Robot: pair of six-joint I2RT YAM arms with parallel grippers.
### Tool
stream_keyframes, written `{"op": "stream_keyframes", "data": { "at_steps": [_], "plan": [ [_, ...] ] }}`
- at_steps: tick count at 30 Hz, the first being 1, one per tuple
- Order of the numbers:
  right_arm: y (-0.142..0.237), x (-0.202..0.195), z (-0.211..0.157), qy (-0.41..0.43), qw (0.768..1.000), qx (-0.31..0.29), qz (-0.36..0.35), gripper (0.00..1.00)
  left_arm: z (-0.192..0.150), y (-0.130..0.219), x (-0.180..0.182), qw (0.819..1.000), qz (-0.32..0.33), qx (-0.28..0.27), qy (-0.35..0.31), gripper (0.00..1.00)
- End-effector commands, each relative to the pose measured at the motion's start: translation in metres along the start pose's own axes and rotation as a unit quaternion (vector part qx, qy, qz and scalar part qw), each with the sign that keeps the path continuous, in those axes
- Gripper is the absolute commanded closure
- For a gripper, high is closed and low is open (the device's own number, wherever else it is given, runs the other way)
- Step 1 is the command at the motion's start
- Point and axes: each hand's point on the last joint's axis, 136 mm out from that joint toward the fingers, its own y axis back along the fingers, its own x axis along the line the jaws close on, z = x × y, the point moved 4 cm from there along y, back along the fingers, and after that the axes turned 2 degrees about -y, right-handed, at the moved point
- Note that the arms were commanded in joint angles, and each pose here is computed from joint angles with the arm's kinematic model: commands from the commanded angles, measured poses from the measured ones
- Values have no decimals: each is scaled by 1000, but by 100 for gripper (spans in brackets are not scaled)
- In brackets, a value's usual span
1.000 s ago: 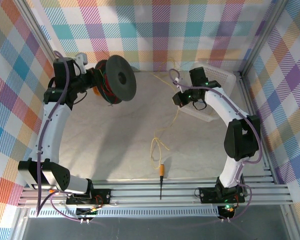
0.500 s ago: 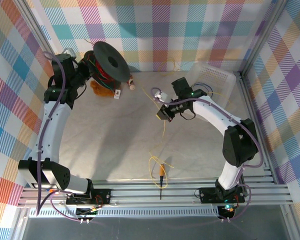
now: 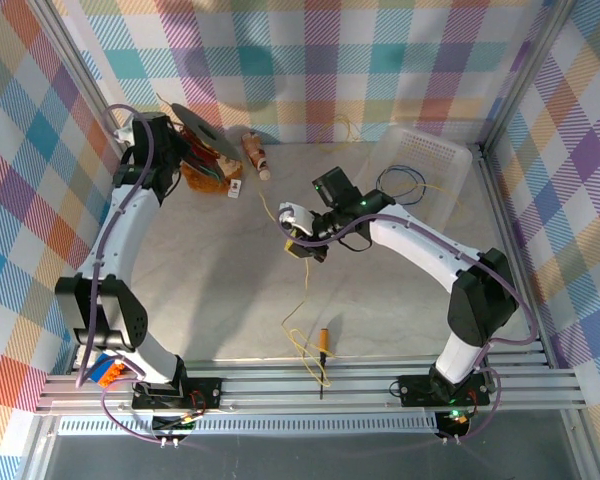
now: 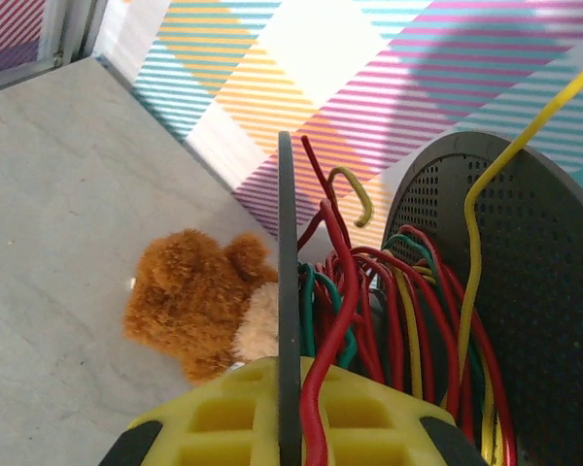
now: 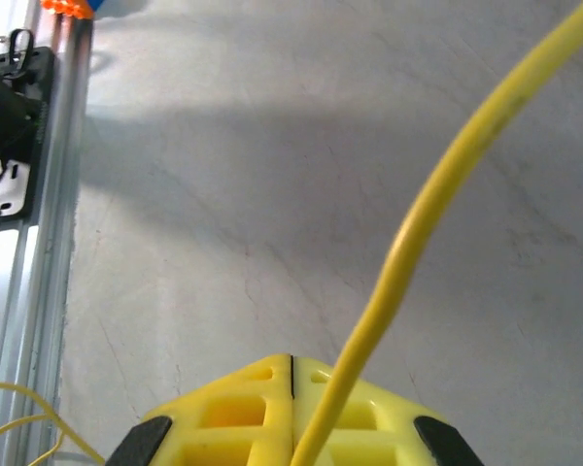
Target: Wrap the cables
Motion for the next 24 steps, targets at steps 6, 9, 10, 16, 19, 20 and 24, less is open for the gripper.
{"op": "stream_keyframes", "data": {
  "at_steps": [6,9,10,16,19,20,24],
  "plan": [
    [10,36,43,84,994,-42,51,100,5,-2,-51,998,-42,-30,-29,100],
    [10,27,46,88,995,-37,20,100,-11,-6,-61,997,-48,-5,-62,100],
    [10,22,47,87,996,-32,1,100,-17,-7,-65,995,-57,3,-78,100],
    [25,-16,53,75,989,-3,-129,100,-59,-11,-81,981,-82,64,-166,100],
    [39,-30,58,70,982,-6,-174,100,-81,-10,-86,968,-91,88,-216,100],
    [44,-36,58,65,980,-7,-187,100,-88,-9,-88,963,-103,95,-231,100],
    [59,-56,57,36,975,-2,-218,100,-111,1,-97,945,-147,108,-271,100]
  ]
}}
